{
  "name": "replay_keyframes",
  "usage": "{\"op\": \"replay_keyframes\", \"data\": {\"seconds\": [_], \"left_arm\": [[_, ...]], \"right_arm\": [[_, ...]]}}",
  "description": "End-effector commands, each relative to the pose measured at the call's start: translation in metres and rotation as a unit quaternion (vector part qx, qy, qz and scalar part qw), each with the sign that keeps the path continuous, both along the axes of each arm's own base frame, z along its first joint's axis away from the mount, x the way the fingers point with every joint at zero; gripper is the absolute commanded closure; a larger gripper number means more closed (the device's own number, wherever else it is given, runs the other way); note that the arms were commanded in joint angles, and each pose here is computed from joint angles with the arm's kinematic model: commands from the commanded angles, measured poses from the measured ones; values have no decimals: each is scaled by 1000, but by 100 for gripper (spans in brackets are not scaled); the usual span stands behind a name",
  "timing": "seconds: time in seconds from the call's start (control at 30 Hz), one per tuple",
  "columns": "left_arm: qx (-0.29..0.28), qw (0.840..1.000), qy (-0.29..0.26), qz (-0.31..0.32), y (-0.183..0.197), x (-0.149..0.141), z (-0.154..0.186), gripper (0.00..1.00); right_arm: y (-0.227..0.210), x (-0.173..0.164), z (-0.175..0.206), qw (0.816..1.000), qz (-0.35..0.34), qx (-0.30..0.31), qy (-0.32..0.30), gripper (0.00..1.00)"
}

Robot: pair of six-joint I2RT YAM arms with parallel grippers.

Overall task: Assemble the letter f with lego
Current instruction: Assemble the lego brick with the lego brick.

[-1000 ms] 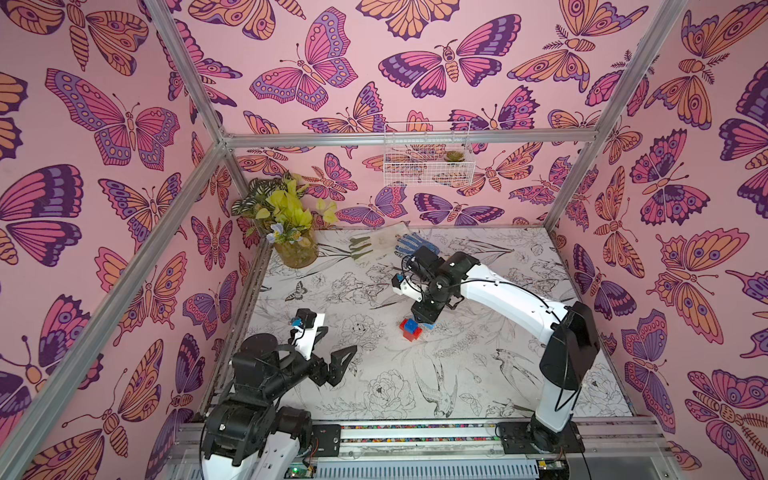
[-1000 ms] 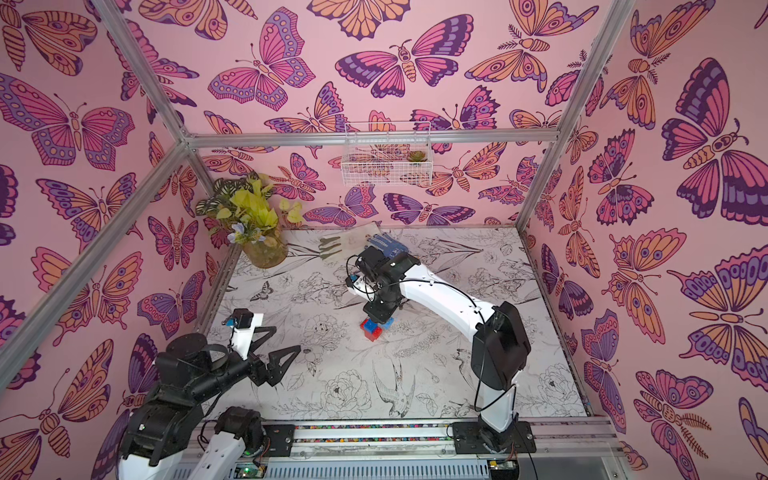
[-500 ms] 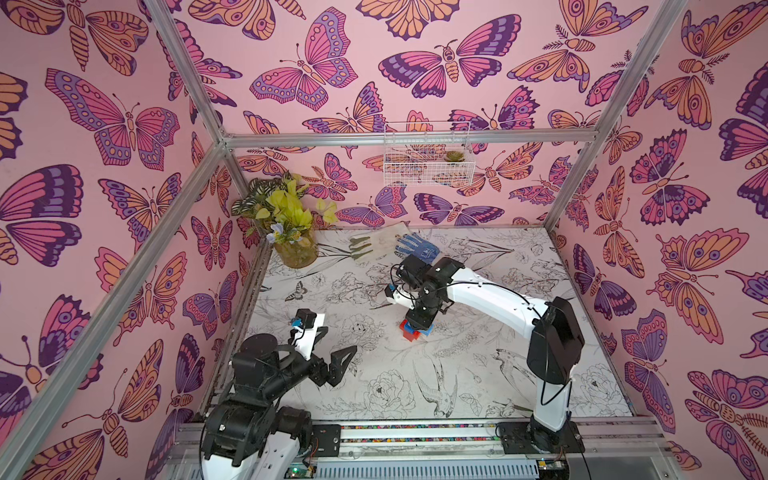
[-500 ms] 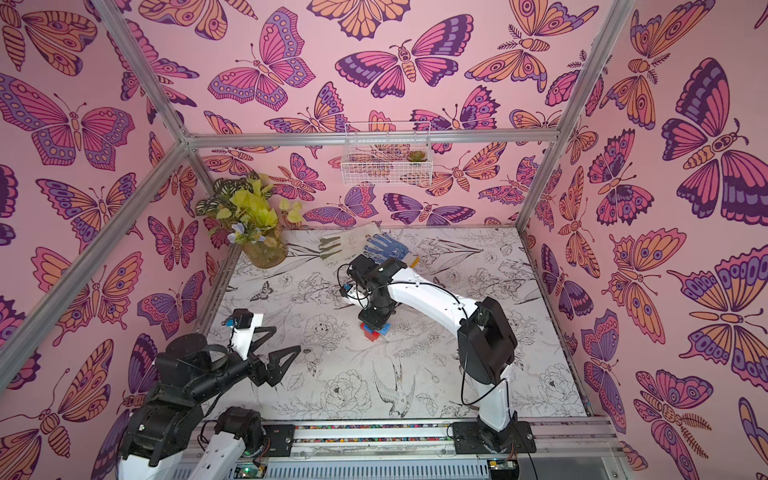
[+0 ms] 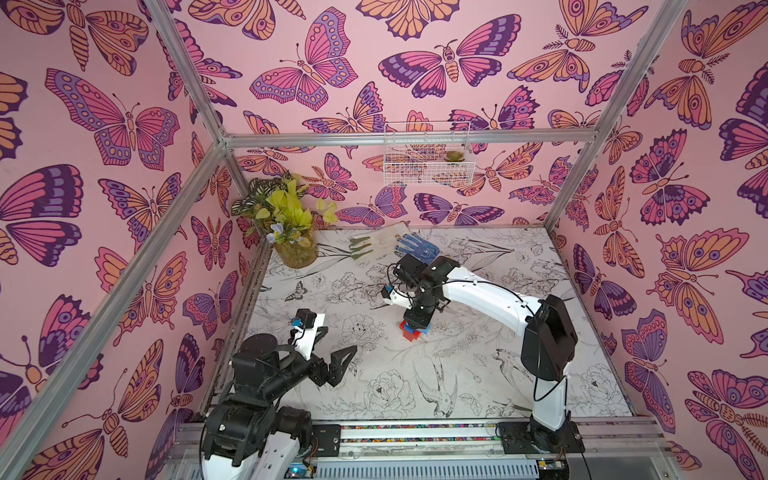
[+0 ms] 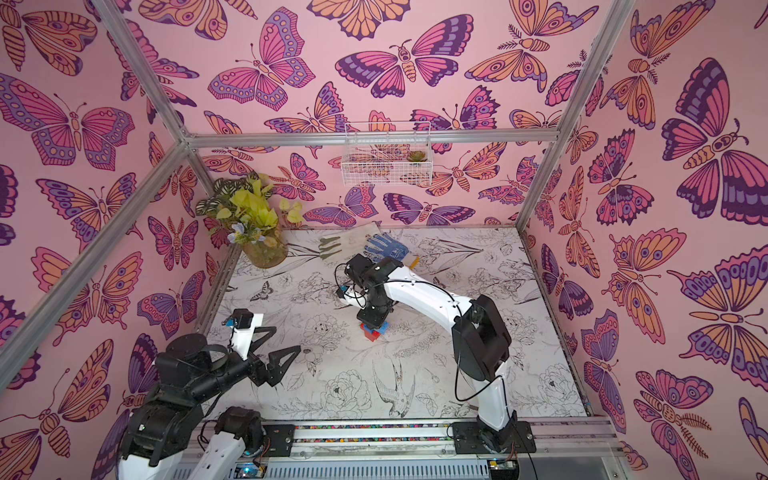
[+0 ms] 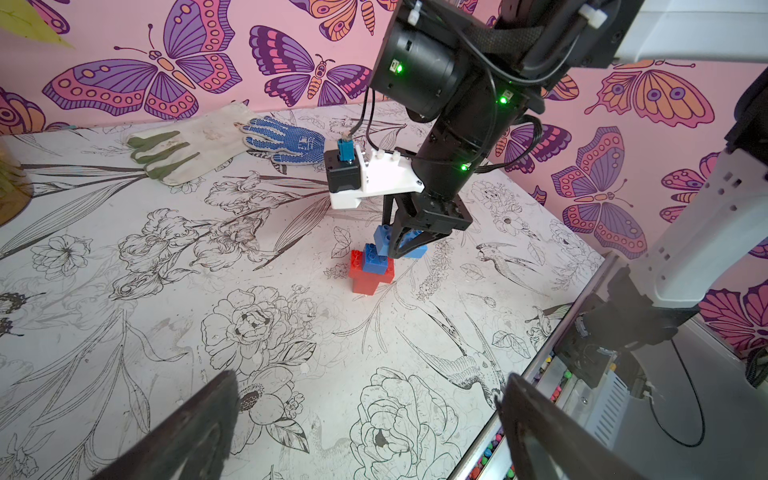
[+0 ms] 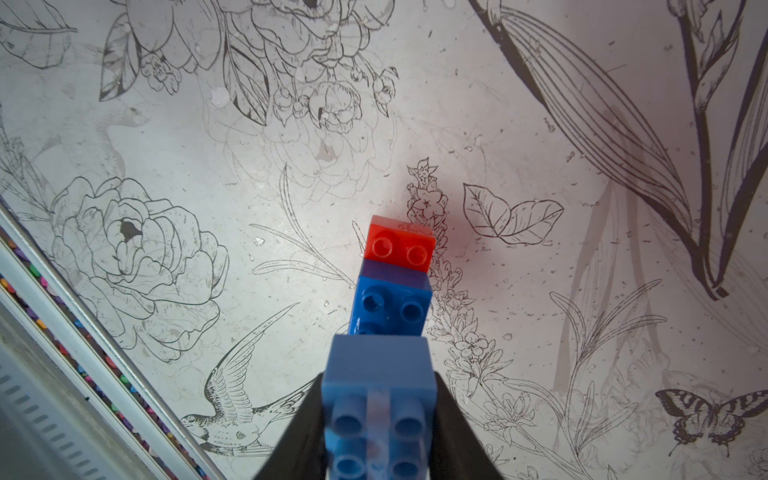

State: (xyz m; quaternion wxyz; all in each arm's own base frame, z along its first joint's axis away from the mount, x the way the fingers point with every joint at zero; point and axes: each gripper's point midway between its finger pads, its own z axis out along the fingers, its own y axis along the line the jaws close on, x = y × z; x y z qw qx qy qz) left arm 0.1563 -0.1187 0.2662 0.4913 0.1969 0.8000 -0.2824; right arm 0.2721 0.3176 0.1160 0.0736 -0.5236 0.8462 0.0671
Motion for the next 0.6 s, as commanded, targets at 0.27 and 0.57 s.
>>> {"op": "replay_keyframes", "data": {"seconds": [0.27, 0.57], "left_arm": [[-3, 1000, -5, -4, -1, -1, -2, 1], [-3, 1000, -6, -4, -1, -1, -1, 1]], "right_arm": [[0, 3, -8, 1000, -4, -19, 2, 79], [1, 4, -9, 1000, -10, -18, 1, 79]]}}
